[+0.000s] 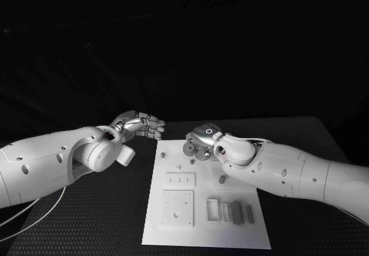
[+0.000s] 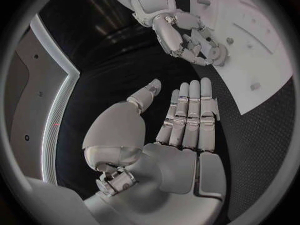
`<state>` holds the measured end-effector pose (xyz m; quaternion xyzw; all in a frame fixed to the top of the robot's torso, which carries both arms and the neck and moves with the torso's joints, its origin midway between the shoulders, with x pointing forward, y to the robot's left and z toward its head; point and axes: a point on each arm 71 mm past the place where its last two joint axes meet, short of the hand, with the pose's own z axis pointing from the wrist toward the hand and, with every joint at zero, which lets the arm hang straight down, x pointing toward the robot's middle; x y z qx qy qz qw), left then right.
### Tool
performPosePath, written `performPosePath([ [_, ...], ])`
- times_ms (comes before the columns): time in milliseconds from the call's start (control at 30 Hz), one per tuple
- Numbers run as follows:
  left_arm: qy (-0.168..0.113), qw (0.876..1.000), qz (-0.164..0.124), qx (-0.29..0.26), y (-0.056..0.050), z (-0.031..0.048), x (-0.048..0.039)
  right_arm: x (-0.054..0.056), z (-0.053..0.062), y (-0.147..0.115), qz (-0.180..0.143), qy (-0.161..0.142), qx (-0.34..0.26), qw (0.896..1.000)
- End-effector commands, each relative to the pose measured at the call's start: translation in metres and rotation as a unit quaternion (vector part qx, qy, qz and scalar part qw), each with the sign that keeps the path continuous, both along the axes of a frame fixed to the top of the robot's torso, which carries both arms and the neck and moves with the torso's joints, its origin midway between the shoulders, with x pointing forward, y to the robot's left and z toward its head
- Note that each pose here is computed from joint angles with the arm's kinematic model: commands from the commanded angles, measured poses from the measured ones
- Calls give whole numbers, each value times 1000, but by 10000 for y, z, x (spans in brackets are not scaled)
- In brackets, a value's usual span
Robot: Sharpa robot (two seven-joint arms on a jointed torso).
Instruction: Assemble the parts on the task board
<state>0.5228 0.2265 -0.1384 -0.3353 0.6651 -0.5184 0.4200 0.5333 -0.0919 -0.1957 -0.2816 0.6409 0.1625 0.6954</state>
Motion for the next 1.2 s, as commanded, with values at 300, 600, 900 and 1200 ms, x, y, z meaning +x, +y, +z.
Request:
performPosePath([
  [300, -4, 1000, -5, -2, -23, 17, -5, -8, -50, 40, 5, -6, -10, 1000],
  [600, -5, 1000, -5, -2, -27, 16, 5, -8, -108, 42, 5, -2, -16, 1000],
  [900, -5, 1000, -5, -1, -32, 15, 11, -15, -123, 26, 4, 1, -15, 1000],
  [1200, -5, 1000, -5, -1, -29, 13, 16, -85, -103, -26, 6, 6, 0, 1000],
])
